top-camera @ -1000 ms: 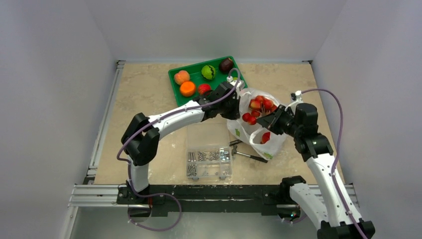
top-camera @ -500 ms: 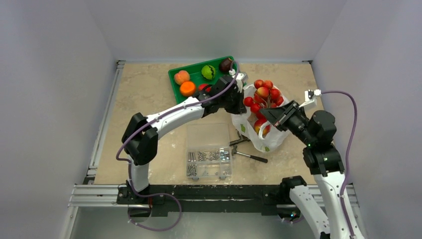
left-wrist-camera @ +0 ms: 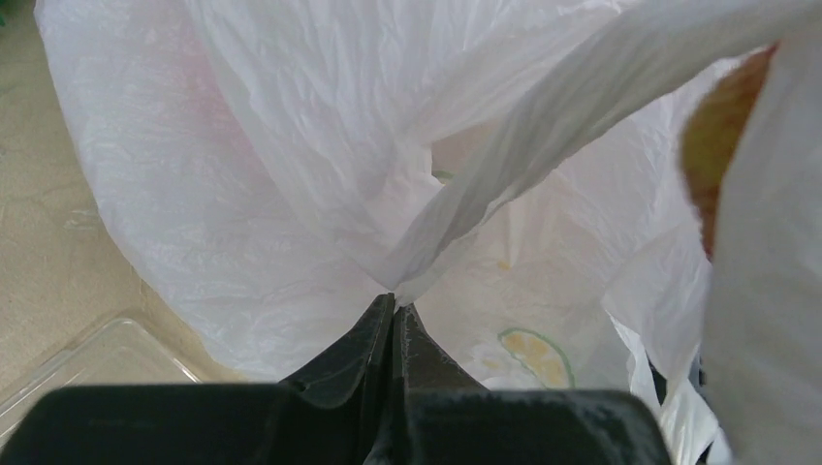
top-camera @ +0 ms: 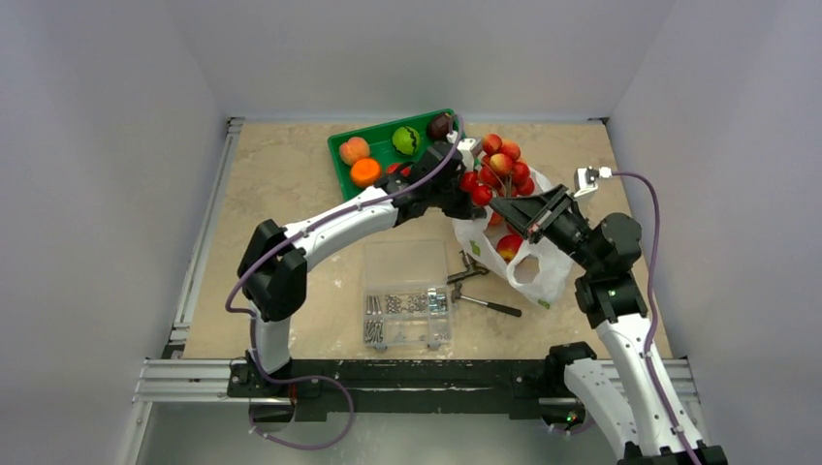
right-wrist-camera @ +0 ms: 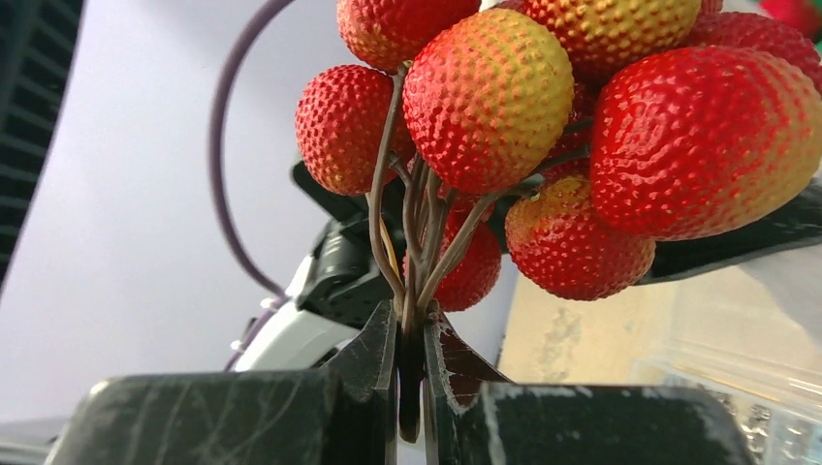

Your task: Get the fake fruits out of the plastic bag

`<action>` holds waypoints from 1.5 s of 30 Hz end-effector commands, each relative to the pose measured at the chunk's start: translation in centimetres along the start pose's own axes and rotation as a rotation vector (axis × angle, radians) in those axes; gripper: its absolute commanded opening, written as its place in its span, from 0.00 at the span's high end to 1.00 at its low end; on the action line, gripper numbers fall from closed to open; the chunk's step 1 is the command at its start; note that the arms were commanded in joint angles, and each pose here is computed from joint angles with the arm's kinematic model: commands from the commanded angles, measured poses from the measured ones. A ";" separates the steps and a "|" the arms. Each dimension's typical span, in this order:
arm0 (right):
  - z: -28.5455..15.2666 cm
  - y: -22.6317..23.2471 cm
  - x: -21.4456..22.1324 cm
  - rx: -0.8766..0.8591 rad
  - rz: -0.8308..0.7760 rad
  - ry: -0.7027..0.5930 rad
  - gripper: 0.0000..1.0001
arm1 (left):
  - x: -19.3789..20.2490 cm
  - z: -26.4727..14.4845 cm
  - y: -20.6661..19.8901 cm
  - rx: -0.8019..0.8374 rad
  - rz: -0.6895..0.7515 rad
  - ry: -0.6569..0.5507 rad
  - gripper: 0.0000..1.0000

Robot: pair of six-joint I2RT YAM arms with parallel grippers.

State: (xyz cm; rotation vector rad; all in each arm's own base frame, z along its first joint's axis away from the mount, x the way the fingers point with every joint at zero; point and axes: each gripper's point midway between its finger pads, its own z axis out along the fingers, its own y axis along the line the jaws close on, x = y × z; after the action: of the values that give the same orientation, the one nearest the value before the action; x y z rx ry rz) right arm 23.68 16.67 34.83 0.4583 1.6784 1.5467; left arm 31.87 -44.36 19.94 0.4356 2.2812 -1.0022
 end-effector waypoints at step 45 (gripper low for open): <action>16.1 -1.5 -10.0 0.419 -0.570 -0.036 1.00 | -9.6 -30.5 5.2 -0.529 0.503 -0.557 0.06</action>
State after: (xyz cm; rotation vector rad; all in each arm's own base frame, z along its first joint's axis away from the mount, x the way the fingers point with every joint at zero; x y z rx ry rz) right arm 39.56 16.68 34.32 0.3098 1.9801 0.8222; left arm 27.33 -23.51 36.84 0.5148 1.8567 -0.4956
